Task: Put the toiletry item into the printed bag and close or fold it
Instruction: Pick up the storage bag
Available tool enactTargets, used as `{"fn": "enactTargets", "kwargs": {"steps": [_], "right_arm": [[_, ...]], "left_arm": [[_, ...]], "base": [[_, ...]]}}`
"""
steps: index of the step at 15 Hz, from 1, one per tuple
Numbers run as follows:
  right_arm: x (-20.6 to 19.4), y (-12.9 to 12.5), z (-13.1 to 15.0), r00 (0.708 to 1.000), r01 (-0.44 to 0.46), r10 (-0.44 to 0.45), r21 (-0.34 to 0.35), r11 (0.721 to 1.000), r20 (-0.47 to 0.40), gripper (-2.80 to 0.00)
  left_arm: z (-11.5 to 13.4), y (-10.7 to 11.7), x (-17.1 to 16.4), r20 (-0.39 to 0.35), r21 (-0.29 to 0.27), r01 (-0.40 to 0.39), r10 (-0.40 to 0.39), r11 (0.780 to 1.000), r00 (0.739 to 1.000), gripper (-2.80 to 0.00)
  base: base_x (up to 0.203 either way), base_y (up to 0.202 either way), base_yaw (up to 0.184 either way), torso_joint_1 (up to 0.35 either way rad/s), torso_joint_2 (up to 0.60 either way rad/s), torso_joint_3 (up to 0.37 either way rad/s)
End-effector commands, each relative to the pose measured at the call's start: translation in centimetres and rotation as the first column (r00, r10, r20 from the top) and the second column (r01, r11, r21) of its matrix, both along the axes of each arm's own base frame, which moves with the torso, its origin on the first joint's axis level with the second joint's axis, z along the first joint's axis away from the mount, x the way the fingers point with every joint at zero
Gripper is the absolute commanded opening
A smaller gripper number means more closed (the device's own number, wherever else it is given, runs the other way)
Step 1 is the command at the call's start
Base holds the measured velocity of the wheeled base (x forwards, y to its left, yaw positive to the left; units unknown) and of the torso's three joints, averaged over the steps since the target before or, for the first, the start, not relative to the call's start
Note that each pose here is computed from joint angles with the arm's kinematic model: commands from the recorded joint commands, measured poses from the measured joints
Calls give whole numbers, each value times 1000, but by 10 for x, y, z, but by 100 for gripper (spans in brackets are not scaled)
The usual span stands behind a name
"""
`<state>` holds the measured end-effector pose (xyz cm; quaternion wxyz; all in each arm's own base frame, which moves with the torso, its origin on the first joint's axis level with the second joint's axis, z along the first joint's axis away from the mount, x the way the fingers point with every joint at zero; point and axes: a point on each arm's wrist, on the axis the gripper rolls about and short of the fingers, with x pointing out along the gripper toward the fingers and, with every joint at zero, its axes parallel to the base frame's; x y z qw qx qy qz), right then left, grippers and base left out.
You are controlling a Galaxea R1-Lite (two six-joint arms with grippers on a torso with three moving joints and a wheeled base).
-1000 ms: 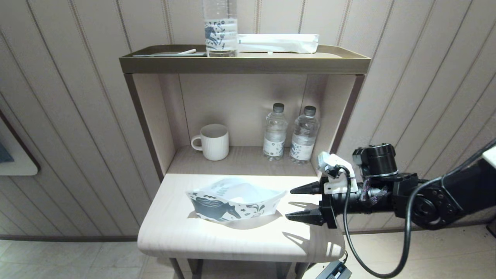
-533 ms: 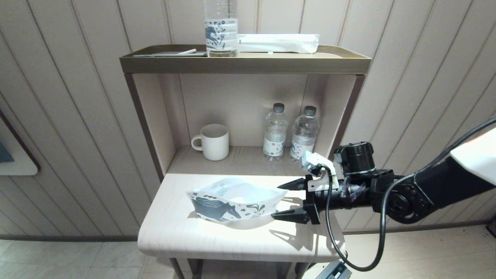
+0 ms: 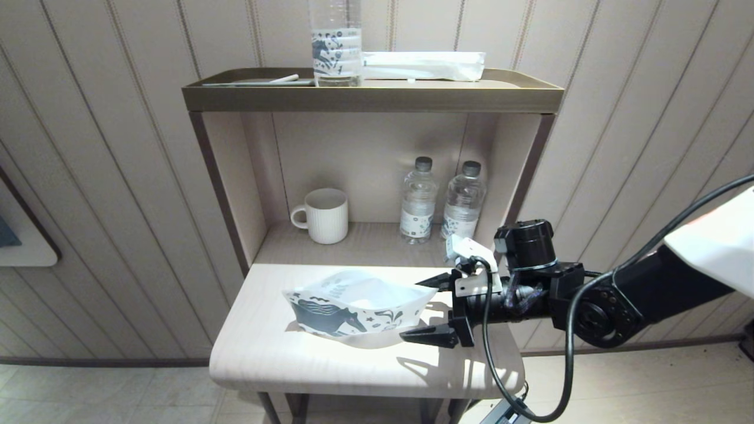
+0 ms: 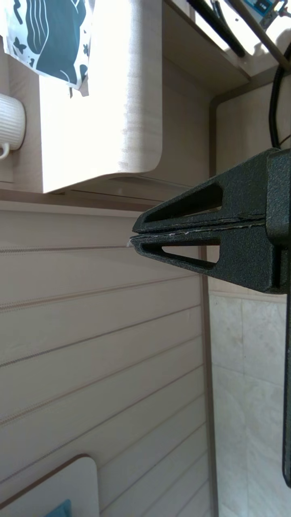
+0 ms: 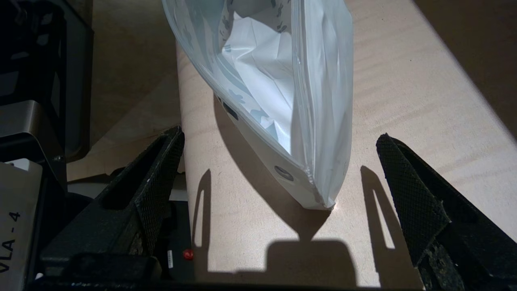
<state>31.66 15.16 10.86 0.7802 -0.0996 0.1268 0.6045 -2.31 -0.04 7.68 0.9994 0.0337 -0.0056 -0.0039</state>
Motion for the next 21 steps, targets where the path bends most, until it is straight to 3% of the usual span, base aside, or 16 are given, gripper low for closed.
{"fn": "enactTargets", "kwargs": {"steps": [1, 6, 7, 17, 21], "right_arm": [[-1, 2, 2, 1000, -12, 12, 5, 1000, 10, 0], [-1, 3, 4, 1000, -13, 13, 8, 1000, 17, 0], [-2, 3, 4, 1000, -15, 15, 7, 1000, 17, -280], [-3, 0, 8, 999, -21, 21, 15, 1000, 27, -280], [-7, -15, 30, 997, 12, -15, 39, 999, 79, -280]], "left_arm": [[0, 0, 0, 0, 0, 0, 0, 1000, 1000, -280], [0, 0, 0, -2, 0, 0, 0, 1000, 1000, -280], [0, 0, 0, 0, 0, 0, 0, 1000, 1000, -280], [0, 0, 0, 0, 0, 0, 0, 1000, 1000, -280], [0, 0, 0, -3, 0, 0, 0, 1000, 1000, -280]], "base": [[0, 0, 0, 0, 0, 0], [0, 0, 0, 0, 0, 0], [0, 0, 0, 0, 0, 0], [0, 0, 0, 0, 0, 0], [0, 0, 0, 0, 0, 0]]}}
